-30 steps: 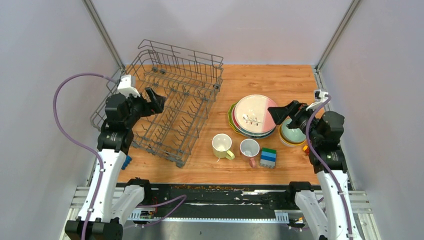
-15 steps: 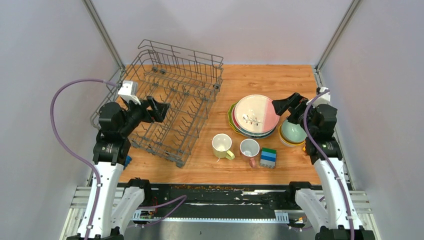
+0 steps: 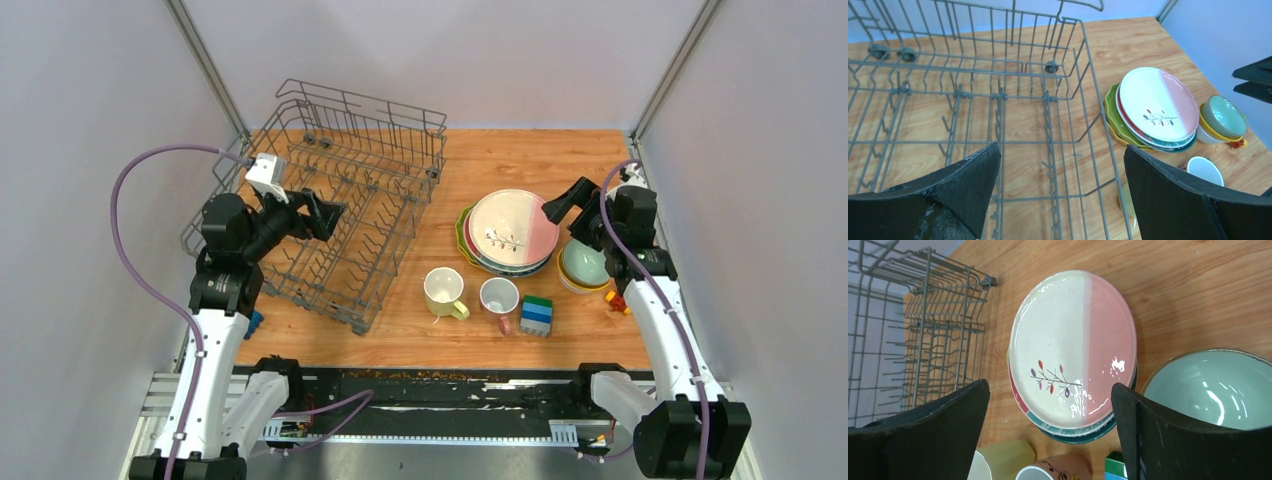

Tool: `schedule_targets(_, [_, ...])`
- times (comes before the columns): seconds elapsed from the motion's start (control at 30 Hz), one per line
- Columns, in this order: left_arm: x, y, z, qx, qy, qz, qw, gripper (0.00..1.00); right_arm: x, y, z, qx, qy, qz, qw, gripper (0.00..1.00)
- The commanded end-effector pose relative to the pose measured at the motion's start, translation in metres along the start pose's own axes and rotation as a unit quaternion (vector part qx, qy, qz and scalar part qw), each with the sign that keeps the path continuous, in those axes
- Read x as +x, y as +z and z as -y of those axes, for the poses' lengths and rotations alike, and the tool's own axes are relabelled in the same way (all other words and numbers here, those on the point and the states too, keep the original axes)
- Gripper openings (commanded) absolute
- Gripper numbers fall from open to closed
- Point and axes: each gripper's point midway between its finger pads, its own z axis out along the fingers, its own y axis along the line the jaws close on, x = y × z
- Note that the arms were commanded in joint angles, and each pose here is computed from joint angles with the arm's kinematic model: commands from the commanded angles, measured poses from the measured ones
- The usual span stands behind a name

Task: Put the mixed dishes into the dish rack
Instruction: Pick up the plate at the center of the board.

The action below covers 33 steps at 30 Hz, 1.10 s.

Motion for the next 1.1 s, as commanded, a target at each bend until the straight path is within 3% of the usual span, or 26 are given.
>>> schedule_targets(0.0, [-0.03,0.007,0.016,0.048,0.005,0.047,0.998,1.0,-0.002,-0.013,0.0,0.01,-0.064,-0.028,0.998,0.91])
schedule_targets(0.13, [-0.022,0.01,0.024,0.074,-0.016,0.038,0.996,1.0,0.005,-0.011,0.019,0.051,-0.081,-0.045,0.994,0.86])
schedule_targets(0.53, [-0.01,0.007,0.033,0.104,-0.033,0.031,0.994,1.0,0.033,-0.001,0.01,0.003,-0.049,-0.101,0.994,0.76])
schedule_targets(0.83, [-0.005,0.015,0.036,0.124,-0.052,0.017,0.991,1.0,0.042,0.012,0.018,0.016,-0.038,-0.12,0.992,0.69])
schedule_targets(0.97, [-0.002,0.016,0.036,0.126,-0.054,0.011,0.99,1.0,0.047,0.018,0.012,-0.004,-0.029,-0.142,0.989,0.68])
schedule_targets(1.07, [0.001,0.016,0.035,0.125,-0.058,0.006,0.99,1.0,0.048,0.025,0.019,0.014,-0.021,-0.146,0.989,0.74])
